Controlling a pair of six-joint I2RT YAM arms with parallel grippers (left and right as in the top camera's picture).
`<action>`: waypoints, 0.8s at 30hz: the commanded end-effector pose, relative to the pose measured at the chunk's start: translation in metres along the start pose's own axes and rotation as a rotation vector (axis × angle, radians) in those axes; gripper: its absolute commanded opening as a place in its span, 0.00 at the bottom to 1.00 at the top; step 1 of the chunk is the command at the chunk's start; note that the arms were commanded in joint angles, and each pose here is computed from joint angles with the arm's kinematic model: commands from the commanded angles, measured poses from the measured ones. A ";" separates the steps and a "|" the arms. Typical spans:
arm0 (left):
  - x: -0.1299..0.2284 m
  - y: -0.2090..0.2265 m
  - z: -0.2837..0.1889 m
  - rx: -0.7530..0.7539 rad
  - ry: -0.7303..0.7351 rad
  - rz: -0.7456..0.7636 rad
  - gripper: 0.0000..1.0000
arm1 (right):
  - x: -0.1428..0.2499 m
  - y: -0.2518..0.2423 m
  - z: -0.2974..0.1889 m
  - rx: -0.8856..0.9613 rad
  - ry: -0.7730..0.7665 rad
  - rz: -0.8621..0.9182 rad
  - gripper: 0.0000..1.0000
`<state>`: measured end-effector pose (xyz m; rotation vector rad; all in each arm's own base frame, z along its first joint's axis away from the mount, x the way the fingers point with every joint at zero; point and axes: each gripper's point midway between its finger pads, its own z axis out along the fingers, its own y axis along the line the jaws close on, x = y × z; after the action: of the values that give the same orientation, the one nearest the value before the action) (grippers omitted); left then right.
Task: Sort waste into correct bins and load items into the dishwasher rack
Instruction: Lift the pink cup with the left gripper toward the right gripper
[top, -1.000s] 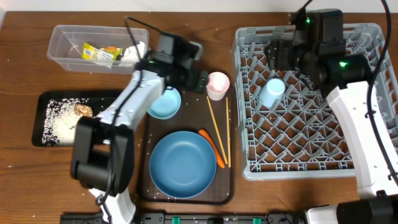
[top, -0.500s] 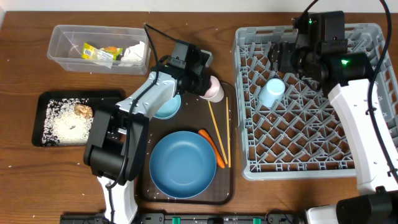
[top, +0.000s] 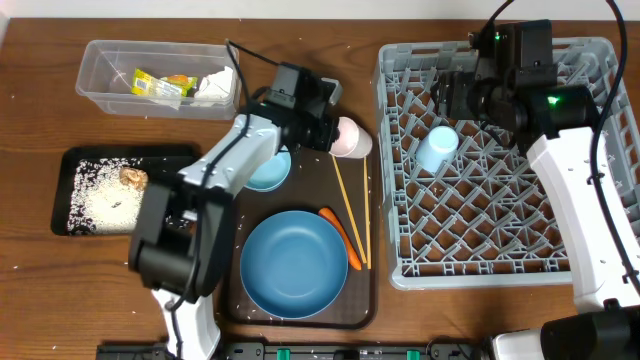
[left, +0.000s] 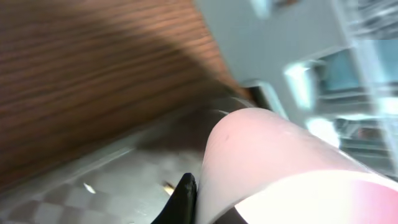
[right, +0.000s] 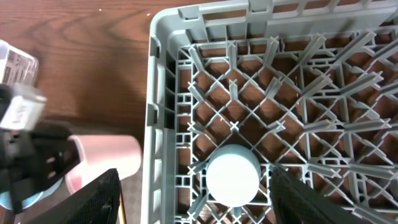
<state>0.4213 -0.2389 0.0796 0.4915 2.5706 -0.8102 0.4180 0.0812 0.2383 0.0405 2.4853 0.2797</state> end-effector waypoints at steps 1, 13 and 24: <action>-0.029 -0.045 -0.059 0.230 -0.094 -0.004 0.06 | 0.003 0.009 0.002 -0.076 0.012 -0.044 0.69; -0.043 -0.072 -0.185 0.817 -0.226 0.036 0.06 | 0.017 0.125 -0.018 -0.952 -0.110 -0.278 0.95; -0.045 -0.083 -0.188 0.856 -0.242 0.113 0.06 | 0.040 0.164 -0.031 -1.198 -0.158 -0.333 0.91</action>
<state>0.3783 -0.1951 0.2710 0.6506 1.9133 -1.7614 0.3809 0.2241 0.2709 -0.7340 1.7804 1.3425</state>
